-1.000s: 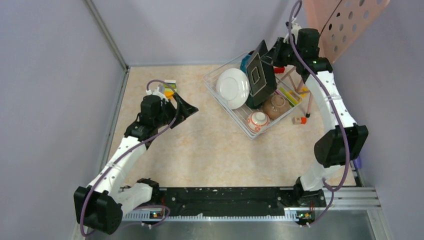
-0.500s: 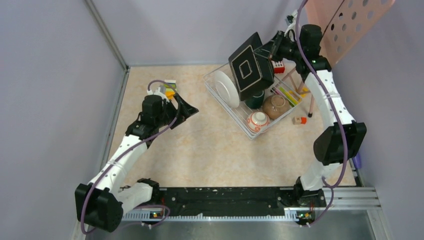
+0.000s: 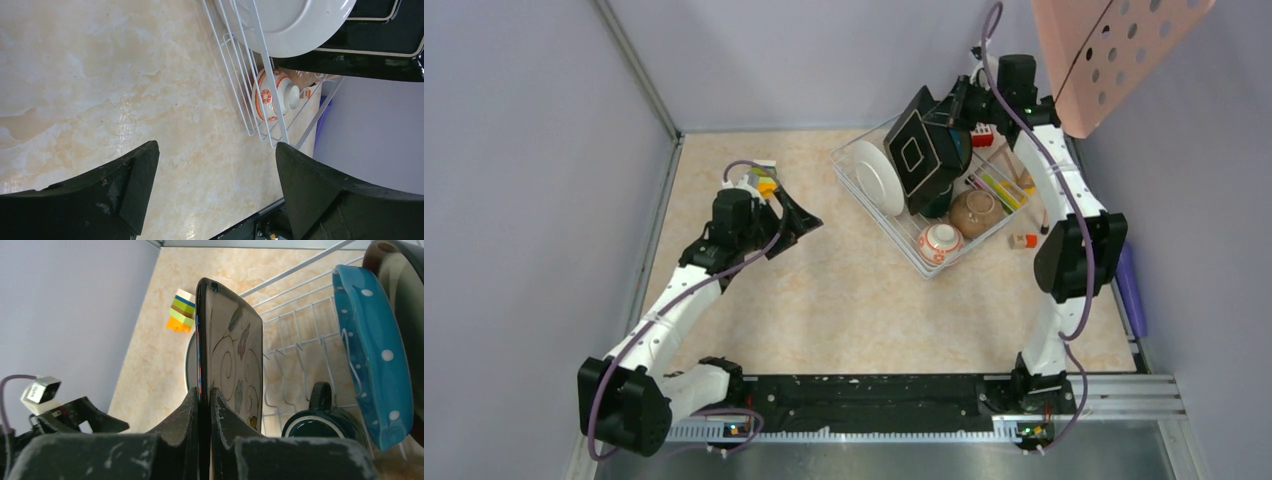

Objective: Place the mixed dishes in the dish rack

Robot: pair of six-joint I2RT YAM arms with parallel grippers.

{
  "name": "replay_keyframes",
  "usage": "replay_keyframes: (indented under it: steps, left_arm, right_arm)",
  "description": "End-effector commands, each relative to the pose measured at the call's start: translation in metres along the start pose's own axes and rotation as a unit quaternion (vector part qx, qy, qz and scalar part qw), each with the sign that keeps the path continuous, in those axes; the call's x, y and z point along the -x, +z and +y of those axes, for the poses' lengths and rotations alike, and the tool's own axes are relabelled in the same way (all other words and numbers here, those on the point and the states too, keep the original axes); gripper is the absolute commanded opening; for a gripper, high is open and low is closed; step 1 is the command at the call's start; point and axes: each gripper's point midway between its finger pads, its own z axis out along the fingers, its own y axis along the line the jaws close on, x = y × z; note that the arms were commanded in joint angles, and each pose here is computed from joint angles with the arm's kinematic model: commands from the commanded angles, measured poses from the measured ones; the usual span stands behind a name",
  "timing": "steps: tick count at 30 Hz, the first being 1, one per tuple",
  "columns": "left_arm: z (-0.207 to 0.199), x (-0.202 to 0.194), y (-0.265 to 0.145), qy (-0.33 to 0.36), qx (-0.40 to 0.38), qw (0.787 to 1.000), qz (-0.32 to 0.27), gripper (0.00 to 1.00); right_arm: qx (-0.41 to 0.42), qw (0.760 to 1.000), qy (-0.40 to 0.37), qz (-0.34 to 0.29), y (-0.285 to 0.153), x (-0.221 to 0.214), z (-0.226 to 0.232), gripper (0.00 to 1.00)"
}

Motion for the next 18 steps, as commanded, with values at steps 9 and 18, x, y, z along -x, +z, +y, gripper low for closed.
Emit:
replay_keyframes:
  steps: [9,18]
  left_arm:
    - [-0.022,0.015,0.000,0.017,-0.031,0.999,-0.014,0.91]
    - [-0.020,0.013,0.002,0.021,-0.026,0.999,-0.009,0.91]
  right_arm:
    - [0.049,0.989,-0.135,-0.046,0.008,0.047,0.074,0.00]
    - [0.036,0.987,-0.158,-0.020,0.049,0.033,0.071,0.00]
